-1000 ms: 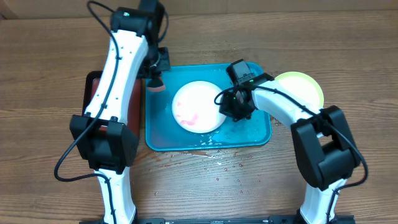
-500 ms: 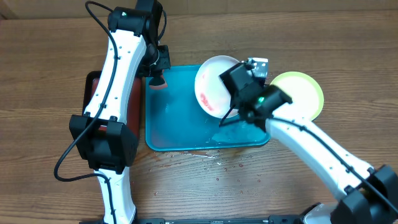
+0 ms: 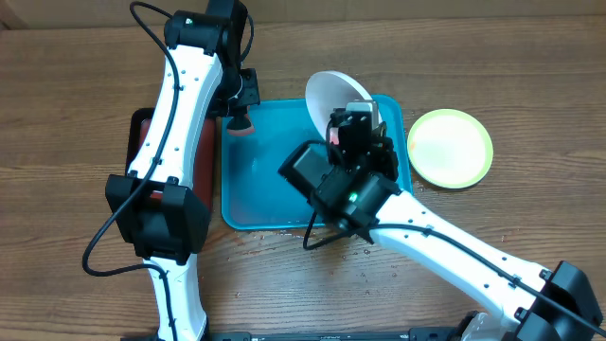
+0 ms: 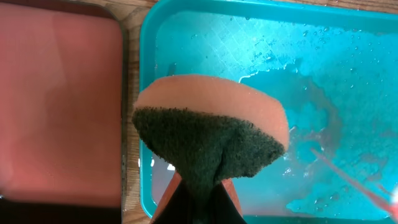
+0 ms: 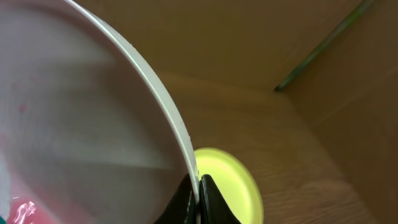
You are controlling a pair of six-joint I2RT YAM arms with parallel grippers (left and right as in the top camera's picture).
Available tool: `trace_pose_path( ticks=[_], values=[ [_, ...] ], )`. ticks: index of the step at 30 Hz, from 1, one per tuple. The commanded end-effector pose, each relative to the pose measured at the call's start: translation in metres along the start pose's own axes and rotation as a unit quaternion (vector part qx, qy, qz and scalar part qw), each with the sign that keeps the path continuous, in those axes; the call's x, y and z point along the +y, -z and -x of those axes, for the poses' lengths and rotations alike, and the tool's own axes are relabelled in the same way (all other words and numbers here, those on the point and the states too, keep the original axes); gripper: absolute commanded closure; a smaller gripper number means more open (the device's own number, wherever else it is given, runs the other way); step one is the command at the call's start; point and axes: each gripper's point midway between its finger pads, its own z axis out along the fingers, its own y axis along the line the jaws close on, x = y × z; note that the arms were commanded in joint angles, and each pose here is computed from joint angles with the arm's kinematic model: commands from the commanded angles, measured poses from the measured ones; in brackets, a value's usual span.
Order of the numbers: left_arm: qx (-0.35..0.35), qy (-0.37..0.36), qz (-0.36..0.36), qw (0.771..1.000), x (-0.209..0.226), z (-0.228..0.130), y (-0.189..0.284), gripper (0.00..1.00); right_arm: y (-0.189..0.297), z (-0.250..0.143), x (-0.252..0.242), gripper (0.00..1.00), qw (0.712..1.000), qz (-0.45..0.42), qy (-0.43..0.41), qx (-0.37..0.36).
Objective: Clean dirty plates on tray and stack at the side
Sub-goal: 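Lift the sponge away with left gripper and raise the white plate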
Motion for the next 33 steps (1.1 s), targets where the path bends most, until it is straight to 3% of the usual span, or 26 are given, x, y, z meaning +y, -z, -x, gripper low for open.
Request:
trace_pose_path(
  ticks=[1,25,29,33],
  values=[
    [0.0,-0.013,-0.006,1.0,-0.005,-0.002,0.001,0.96,0.017,0.029,-0.03,0.96,0.993,-0.082,-0.009,-0.084],
    [0.001,-0.013,-0.006,1.0,-0.005,-0.002,0.0,0.96,0.027,0.034,-0.029,0.96,0.991,-0.085,-0.008,-0.102],
    [-0.001,-0.013,-0.007,1.0,-0.005,-0.001,0.0,0.96,0.019,0.024,-0.019,0.96,0.996,-0.053,-0.01,-0.071],
    [0.0,-0.013,-0.006,1.0,-0.005,-0.001,0.0,0.96,0.008,-0.001,0.009,0.96,0.999,0.032,-0.01,0.008]
  ],
)
